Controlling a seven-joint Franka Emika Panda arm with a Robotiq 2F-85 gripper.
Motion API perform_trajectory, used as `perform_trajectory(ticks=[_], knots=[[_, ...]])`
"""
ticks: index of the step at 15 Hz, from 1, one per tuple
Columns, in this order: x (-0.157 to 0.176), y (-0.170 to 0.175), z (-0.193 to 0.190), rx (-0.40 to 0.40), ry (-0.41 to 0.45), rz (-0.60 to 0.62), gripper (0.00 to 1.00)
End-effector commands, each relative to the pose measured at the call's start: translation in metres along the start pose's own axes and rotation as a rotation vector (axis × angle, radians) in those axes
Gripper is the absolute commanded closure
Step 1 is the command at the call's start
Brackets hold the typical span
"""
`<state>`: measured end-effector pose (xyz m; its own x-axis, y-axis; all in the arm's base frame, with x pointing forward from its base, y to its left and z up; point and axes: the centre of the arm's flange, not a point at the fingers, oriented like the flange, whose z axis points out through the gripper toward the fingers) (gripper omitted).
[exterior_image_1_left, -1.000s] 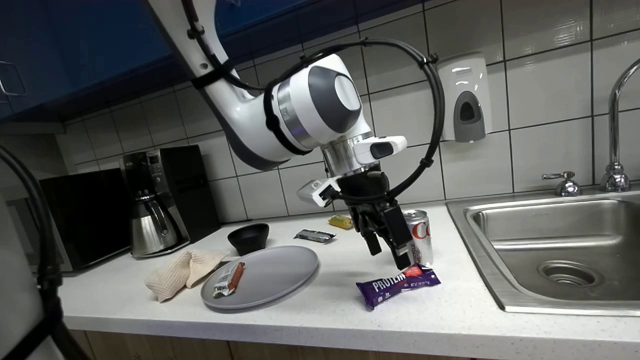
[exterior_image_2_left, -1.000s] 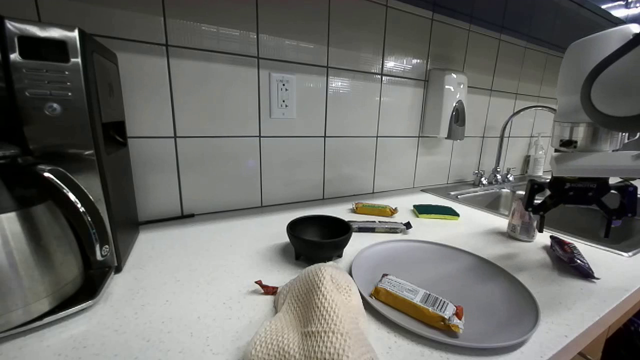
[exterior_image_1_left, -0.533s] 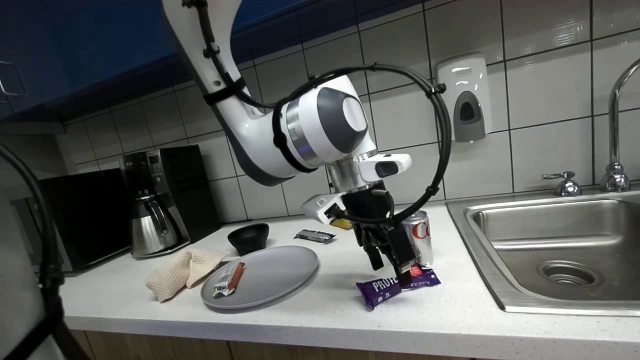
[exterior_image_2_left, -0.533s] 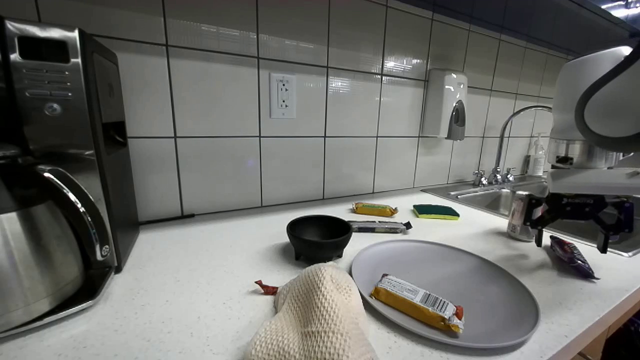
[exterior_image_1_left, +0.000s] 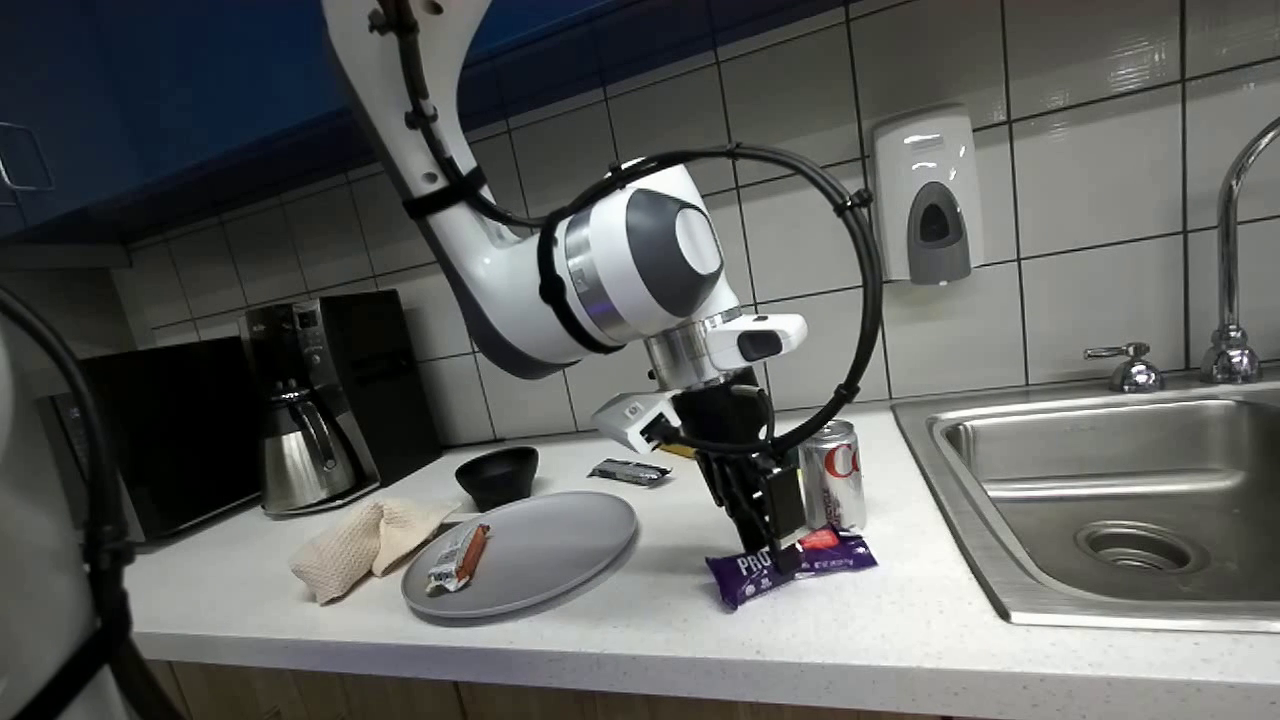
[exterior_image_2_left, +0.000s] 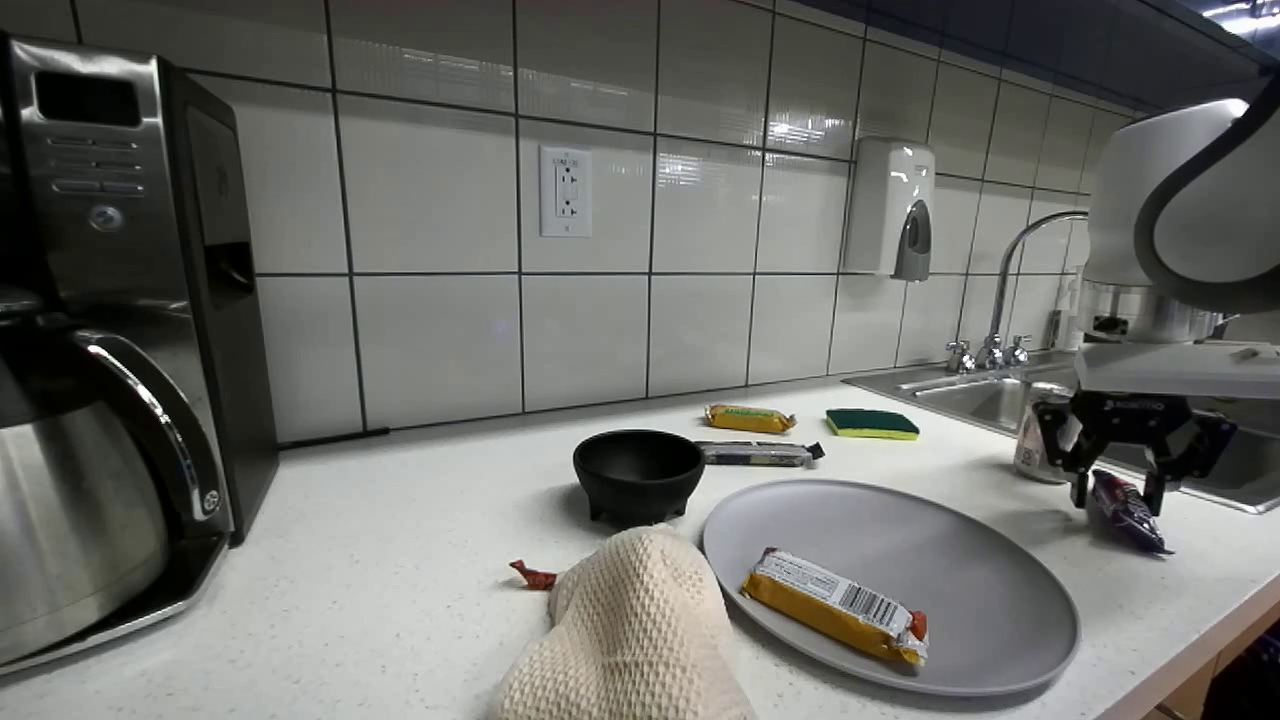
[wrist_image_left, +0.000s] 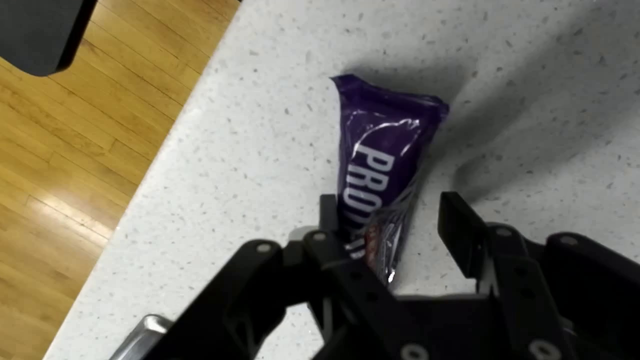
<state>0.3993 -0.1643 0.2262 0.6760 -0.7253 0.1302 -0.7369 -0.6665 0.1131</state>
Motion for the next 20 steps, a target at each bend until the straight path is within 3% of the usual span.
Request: perform_trajectory(ticks=[1, 4, 5, 7, 13, 20], knots=[[-0.001, -0.006, -0.003, 0.021, 0.010, -0.006, 0.73], [-0.002, -0.007, -0.005, 0.024, 0.016, -0.009, 0.95], [-0.002, -0.007, -0.007, 0.025, 0.019, -0.008, 0.93], [-0.003, -0.007, -0.015, 0.034, 0.033, -0.004, 1.00], [-0.009, -0.015, -0.063, 0.087, 0.117, -0.015, 0.96], [-0.030, -0.058, -0.104, 0.145, 0.184, -0.133, 0.96]])
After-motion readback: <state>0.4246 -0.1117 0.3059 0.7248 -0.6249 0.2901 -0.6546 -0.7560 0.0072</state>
